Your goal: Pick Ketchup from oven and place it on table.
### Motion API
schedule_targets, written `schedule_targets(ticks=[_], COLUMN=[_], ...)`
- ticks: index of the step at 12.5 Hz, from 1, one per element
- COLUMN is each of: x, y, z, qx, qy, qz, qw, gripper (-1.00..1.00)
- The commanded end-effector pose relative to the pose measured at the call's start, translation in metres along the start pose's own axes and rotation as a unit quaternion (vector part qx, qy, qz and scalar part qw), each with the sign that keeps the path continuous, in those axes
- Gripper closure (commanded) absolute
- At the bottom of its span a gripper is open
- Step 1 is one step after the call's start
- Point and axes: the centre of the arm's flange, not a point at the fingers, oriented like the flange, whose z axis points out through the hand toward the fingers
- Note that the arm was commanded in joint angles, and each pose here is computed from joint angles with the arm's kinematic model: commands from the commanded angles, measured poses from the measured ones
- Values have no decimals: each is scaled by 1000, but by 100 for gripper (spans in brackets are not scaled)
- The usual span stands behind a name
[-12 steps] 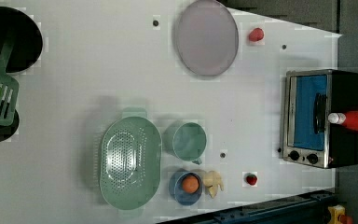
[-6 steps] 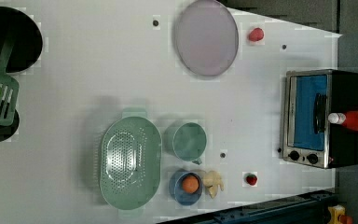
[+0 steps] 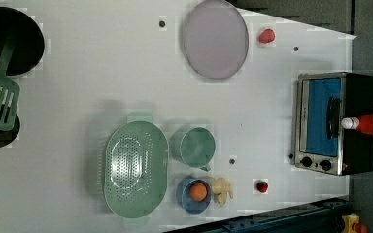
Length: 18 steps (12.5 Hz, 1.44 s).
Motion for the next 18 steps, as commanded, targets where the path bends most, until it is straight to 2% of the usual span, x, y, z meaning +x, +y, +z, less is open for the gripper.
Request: schedule_targets(ticks=[1,4,7,11,13,17,18], x=[4,7,-12,-114,-185,-305,-345], y=[5,5,-16,-62,-73,-88,-89], z=[14,10,-33,-124,-154,-192,-197], qx=[-7,-4,17,20,22,47,48], qy=[-6,-4,-12,-56,-81,-93,-96], qz=[-5,-2,-27,-135,-199,-302,-335], qw=[1000,1000,999,989,976,948,936], gripper=[-95,-20,-20,-20,-20,-20,-20])
